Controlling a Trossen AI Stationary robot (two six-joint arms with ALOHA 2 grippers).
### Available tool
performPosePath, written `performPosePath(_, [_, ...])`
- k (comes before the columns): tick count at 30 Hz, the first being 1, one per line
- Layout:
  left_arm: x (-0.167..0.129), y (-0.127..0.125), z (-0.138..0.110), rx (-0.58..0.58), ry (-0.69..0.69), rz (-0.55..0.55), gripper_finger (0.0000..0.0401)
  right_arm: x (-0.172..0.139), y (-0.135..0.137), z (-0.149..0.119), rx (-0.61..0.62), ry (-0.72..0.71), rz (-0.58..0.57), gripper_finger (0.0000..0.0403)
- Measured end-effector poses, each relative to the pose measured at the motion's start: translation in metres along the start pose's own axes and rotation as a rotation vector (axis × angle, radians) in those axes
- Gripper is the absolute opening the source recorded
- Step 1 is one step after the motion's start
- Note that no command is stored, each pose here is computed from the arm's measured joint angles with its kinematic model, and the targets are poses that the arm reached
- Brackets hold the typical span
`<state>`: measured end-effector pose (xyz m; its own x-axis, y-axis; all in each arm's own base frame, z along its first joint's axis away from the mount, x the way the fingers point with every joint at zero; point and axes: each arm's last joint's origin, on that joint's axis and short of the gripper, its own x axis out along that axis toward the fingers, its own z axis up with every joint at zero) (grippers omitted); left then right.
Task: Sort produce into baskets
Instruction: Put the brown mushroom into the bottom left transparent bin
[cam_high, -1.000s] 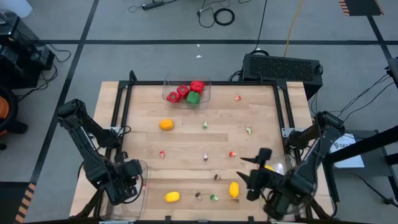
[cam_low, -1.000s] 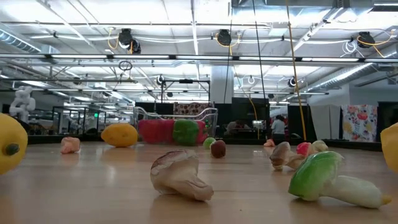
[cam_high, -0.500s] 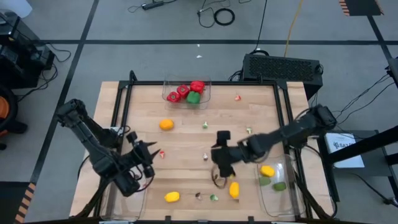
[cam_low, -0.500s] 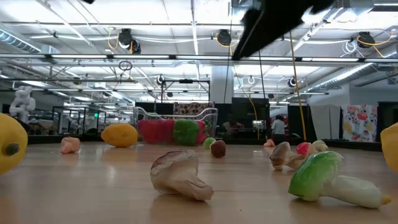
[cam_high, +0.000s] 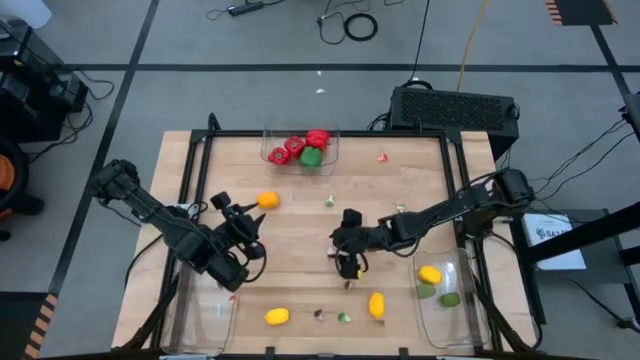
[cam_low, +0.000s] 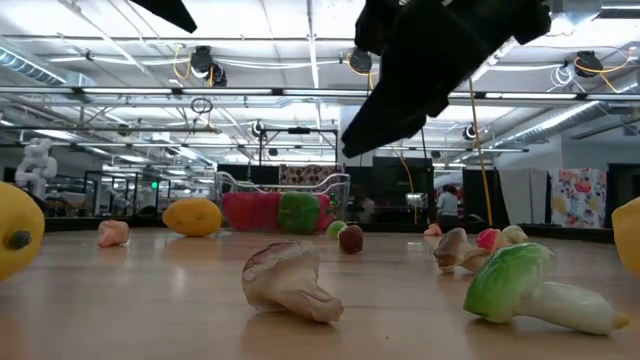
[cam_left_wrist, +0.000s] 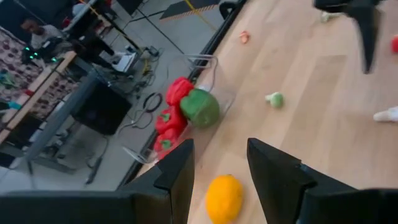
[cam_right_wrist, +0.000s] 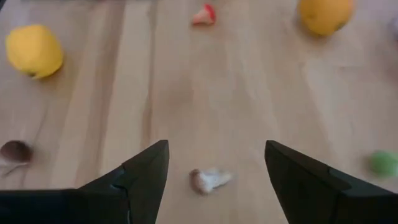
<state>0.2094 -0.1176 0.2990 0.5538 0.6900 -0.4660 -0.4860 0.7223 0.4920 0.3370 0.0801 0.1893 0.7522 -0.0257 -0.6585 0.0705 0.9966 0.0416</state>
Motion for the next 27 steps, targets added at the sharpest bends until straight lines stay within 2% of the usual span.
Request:
performPosePath(9, [0.006, 0.001, 0.000, 0.048, 0.026, 0.010, 0.0154, 0.035, 0.004, -0.022, -0.009, 0.119, -0.019, 0.0258])
performPosePath(18, [0.020, -0.006, -0.026, 0.123, 0.087, 0.023, 0.0154, 0.039, 0.003, -0.024, -0.021, 0.141, -0.005, 0.0258])
performPosePath(27, [0.028, -0.008, -0.025, 0.106, 0.112, 0.009, 0.0154, 0.039, 0.001, -0.027, -0.106, 0.166, -0.001, 0.0258])
